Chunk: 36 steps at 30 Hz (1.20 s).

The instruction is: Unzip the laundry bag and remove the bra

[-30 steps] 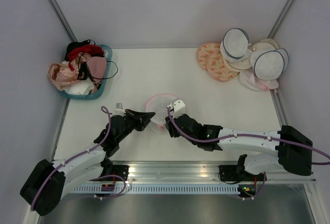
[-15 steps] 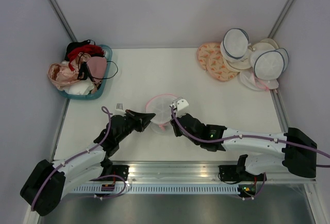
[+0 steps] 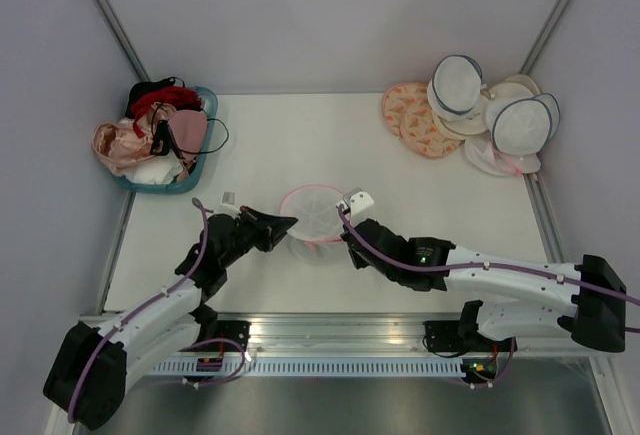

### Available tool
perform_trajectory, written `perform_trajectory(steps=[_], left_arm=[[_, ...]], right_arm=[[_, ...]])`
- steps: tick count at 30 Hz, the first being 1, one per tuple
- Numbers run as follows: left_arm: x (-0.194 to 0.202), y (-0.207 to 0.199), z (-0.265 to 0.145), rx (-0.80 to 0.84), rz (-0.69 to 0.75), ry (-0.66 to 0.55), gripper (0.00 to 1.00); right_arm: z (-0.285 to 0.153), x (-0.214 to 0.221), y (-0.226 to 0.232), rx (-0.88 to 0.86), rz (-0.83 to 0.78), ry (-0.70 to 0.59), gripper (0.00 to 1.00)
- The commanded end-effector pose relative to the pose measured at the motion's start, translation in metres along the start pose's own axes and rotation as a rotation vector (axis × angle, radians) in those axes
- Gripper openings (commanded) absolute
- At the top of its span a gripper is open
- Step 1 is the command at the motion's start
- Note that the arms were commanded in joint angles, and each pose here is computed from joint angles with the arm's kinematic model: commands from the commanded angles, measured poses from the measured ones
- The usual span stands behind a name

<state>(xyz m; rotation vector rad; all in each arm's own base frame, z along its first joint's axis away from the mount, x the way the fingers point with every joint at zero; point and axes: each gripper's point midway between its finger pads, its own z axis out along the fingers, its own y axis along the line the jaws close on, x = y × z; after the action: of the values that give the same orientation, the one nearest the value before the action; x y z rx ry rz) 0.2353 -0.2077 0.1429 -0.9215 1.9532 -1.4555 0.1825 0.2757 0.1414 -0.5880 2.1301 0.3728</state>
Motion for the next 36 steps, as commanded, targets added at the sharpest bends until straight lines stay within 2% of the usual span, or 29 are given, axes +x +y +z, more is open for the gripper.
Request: perform_trajectory(steps=[1,3,4,5,7,9,13,18,25,26,27,28,29,36], left_arm=[[-0.014,-0.021,0.005,0.019,0.197,0.009,0.02],[-0.018,-0.029,0.008,0.012,0.251,0.06,0.02],[-0.019,-0.029,0.009,0.016,0.332,0.082,0.02],[-0.022,-0.023,0.012,-0.006,0.345,0.123,0.02],[-0.028,-0.036,0.017,0.024,0.451,0.153,0.02],[-0.037,-0.04,0.026,0.012,0.481,0.183,0.02],[-0.045,-0.065,0.044,0.116,0.561,0.208,0.02],[-0.032,-0.088,0.055,0.262,0.521,0.322,0.02],[-0.024,-0.068,0.059,0.228,0.469,0.398,0.02],[-0.024,-0.065,0.061,0.213,0.464,0.407,0.02],[-0.023,-0.059,0.061,0.188,0.451,0.418,0.02],[-0.023,-0.057,0.062,0.182,0.457,0.423,0.02],[-0.023,-0.054,0.062,0.175,0.453,0.431,0.02],[-0.021,-0.044,0.066,0.158,0.437,0.466,0.02]], right_arm=[[-0.007,0.014,-0.034,0.181,-0.057,0.091,0.0],[-0.009,0.01,-0.042,0.233,-0.055,0.083,0.0],[-0.01,0.011,-0.046,0.255,-0.054,0.089,0.0],[-0.011,0.011,-0.048,0.268,-0.054,0.088,0.0],[-0.013,0.01,-0.053,0.288,-0.053,0.082,0.01],[-0.014,0.012,-0.052,0.275,-0.058,0.088,0.0],[-0.017,0.012,-0.037,0.173,-0.03,0.078,0.0],[-0.015,0.007,-0.024,0.086,-0.004,0.03,0.0],[-0.004,0.001,-0.011,0.036,0.0,-0.01,0.0],[-0.001,0.001,-0.011,0.04,-0.003,-0.016,0.04],[0.002,0.0,-0.013,0.058,-0.005,-0.027,0.39],[0.006,-0.002,-0.013,0.063,-0.006,-0.037,0.53],[0.009,-0.005,-0.014,0.07,-0.004,-0.048,0.6],[0.035,-0.008,-0.023,0.05,0.045,-0.08,0.6]])
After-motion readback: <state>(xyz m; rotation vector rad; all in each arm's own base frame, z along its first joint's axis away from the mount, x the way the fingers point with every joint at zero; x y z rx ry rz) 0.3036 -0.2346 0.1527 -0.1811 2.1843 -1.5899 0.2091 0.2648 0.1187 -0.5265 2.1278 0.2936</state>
